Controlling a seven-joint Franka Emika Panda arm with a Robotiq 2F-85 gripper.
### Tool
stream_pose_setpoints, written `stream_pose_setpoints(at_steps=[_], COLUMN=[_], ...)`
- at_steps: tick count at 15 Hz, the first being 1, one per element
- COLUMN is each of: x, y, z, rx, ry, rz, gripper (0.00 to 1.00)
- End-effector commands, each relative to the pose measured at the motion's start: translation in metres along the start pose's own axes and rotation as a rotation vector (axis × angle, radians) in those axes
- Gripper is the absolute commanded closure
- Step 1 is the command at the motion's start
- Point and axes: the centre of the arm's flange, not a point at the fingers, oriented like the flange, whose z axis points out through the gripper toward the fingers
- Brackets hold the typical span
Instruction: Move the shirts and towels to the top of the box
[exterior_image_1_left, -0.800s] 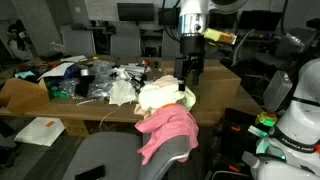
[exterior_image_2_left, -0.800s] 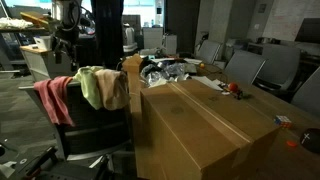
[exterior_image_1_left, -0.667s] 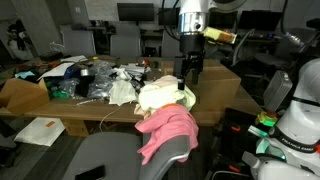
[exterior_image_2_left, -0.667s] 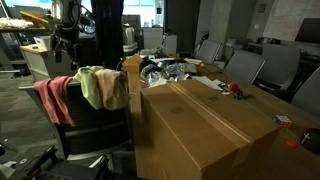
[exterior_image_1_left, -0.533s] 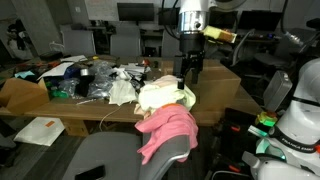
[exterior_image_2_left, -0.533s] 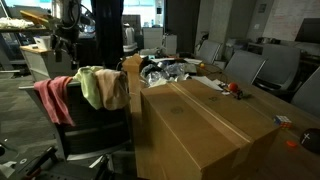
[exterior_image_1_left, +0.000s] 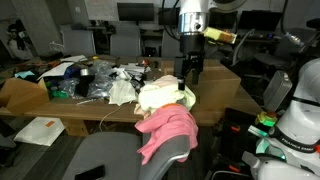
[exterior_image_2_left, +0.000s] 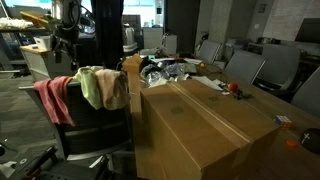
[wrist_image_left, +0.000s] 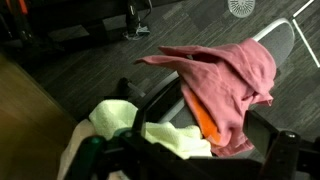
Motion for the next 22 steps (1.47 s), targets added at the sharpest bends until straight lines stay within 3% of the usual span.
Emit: stream_pose_setpoints(at_steps=[1, 11, 22], x=[0.003, 0.012, 0.031], y=[-0.012, -0.072, -0.096], z=[0.001, 0.048, 0.069], rx=[-0.038, -0.177, -0.300], ry=[-0.014, -0.123, -0.092], rz=[-0.022, -0.127, -0.129], gripper=[0.00, 0.00, 0.00])
